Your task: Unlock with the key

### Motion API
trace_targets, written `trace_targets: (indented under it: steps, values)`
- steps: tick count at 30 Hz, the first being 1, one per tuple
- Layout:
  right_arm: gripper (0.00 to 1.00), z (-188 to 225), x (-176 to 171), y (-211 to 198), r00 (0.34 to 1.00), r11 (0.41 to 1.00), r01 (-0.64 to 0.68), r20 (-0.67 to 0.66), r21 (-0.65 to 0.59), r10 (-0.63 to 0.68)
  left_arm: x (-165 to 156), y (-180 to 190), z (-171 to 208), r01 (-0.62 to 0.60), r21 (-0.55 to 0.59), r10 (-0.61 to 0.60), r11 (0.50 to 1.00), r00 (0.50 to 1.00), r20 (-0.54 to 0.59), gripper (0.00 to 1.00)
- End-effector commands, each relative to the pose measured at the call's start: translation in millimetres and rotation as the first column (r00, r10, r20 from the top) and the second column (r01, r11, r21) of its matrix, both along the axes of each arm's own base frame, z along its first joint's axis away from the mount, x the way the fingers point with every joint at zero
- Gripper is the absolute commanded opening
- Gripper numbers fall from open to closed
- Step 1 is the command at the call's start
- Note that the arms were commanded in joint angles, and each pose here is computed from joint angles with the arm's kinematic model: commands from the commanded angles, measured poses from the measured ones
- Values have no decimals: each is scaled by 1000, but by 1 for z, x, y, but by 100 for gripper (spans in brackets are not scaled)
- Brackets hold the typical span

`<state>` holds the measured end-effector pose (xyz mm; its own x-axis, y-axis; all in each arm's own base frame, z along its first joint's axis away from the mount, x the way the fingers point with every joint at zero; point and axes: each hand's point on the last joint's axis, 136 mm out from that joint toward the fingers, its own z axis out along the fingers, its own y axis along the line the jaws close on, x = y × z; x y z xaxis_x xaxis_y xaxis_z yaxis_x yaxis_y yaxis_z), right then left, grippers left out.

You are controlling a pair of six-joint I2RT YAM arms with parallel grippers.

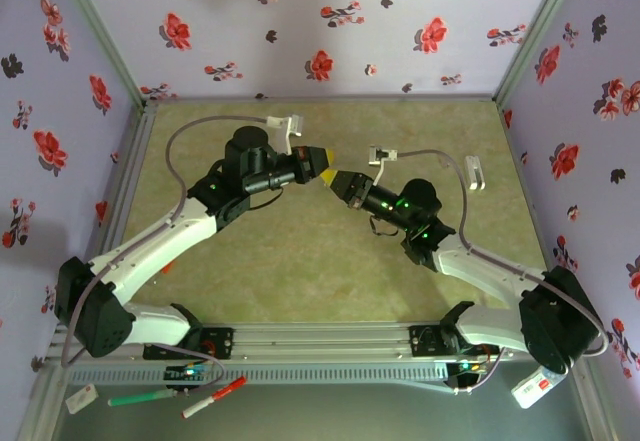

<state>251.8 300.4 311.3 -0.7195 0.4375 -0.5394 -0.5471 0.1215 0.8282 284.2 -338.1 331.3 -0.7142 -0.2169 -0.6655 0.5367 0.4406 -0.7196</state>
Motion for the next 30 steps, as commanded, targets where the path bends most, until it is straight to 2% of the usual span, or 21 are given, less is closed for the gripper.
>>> trace_targets:
  steps: [1, 4, 7, 8, 11, 13, 16, 19, 20, 23, 26, 28, 30]
  values:
    - [7, 12, -8, 0, 999, 999, -25, 31, 41, 23, -1, 0, 2, 1, -3, -1, 1000, 999, 34, 0]
    - [1, 15, -11, -1, 999, 998, -33, 36, 52, 31, 0, -1, 0, -2, -4, 2, 1000, 999, 32, 0]
    - [0, 14, -11, -2, 999, 999, -22, 25, 38, 21, 5, 6, -3, -43, 13, 43, 999, 999, 25, 0]
    - [0, 11, -10, -3, 1000, 1000, -11, 18, 21, 11, 8, 12, -4, -66, 19, 65, 998, 998, 22, 14]
    - [0, -1, -7, -7, 999, 997, 29, -15, -71, -31, 21, 42, -7, -162, 56, 162, 985, 987, 6, 63]
    - [0, -12, -5, -11, 997, 987, 60, -36, -149, -66, 31, 76, -13, -265, 124, 269, 956, 963, -16, 81]
    - [0, -25, -6, -17, 992, 960, 94, -58, -265, -114, 46, 143, -36, -418, 282, 453, 864, 889, -71, 95]
    - [0, -36, -8, -21, 988, 934, 98, -77, -342, -132, 57, 203, -67, -466, 468, 567, 751, 818, -95, 98]
    - [0, -40, -9, -21, 987, 926, 95, -86, -364, -135, 61, 222, -78, -466, 544, 598, 698, 797, -83, 100]
    - [0, -51, -13, -23, 983, 901, 90, -110, -425, -150, 77, 276, -119, -417, 739, 680, 529, 729, -76, 100]
    - [0, -62, -17, -24, 979, 879, 83, -126, -469, -160, 92, 313, -151, -334, 844, 708, 419, 702, -74, 100]
    - [0, -68, -19, -25, 977, 874, 80, -136, -479, -163, 102, 333, -172, -269, 891, 722, 367, 686, -90, 100]
    - [0, -73, -22, -27, 975, 872, 77, -146, -484, -167, 111, 350, -197, -209, 916, 737, 342, 665, -123, 99]
